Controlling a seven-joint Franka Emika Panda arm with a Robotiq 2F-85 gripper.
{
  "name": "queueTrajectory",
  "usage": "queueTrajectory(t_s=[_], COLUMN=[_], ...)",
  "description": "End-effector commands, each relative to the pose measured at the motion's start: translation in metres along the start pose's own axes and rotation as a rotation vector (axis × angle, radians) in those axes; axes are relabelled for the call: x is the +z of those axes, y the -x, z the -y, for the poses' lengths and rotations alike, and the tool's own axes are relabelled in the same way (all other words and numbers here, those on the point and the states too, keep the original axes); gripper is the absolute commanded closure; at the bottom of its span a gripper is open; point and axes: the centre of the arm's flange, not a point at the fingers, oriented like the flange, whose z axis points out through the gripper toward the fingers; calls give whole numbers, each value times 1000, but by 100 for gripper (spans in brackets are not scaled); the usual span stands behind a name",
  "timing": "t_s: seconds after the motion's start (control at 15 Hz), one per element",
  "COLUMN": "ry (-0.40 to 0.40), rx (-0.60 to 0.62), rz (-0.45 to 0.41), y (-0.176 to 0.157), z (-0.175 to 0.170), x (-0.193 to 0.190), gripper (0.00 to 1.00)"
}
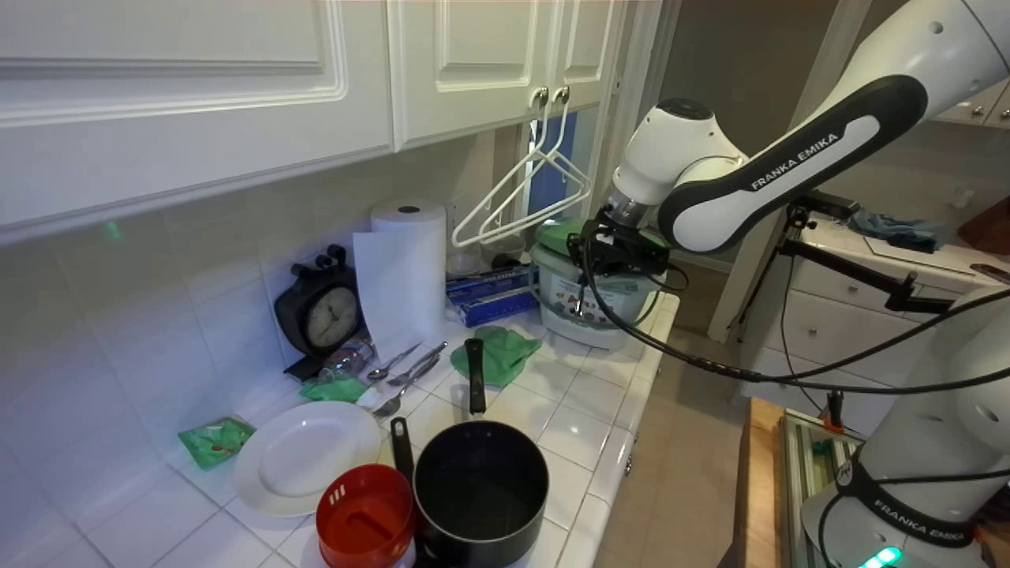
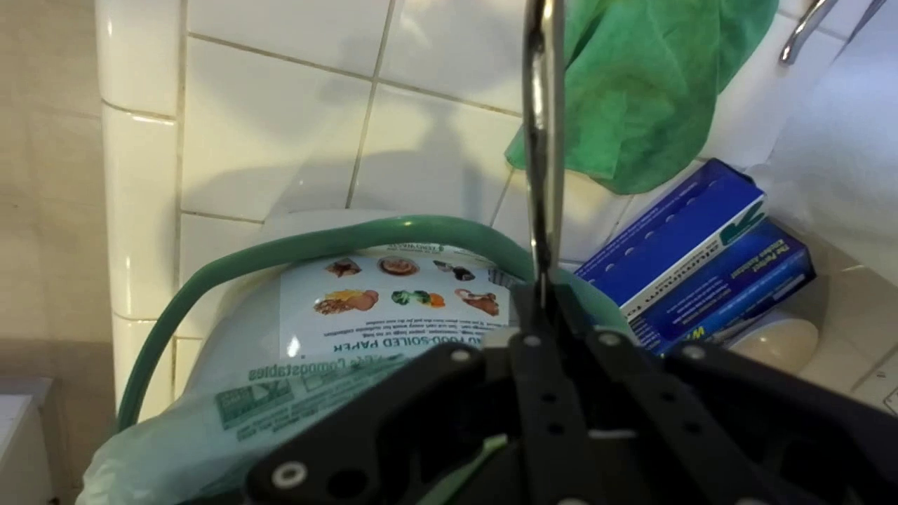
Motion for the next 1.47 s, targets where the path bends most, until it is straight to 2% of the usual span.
queueTrajectory(t_s=[0.0, 0.8, 1.4], ry=[37, 187, 236], rx=[2, 19, 69], rz=[-52, -190, -219], y=[-1, -19, -34], z=[-13, -45, -63], x=[-31, -95, -113], gripper=[97, 97, 97])
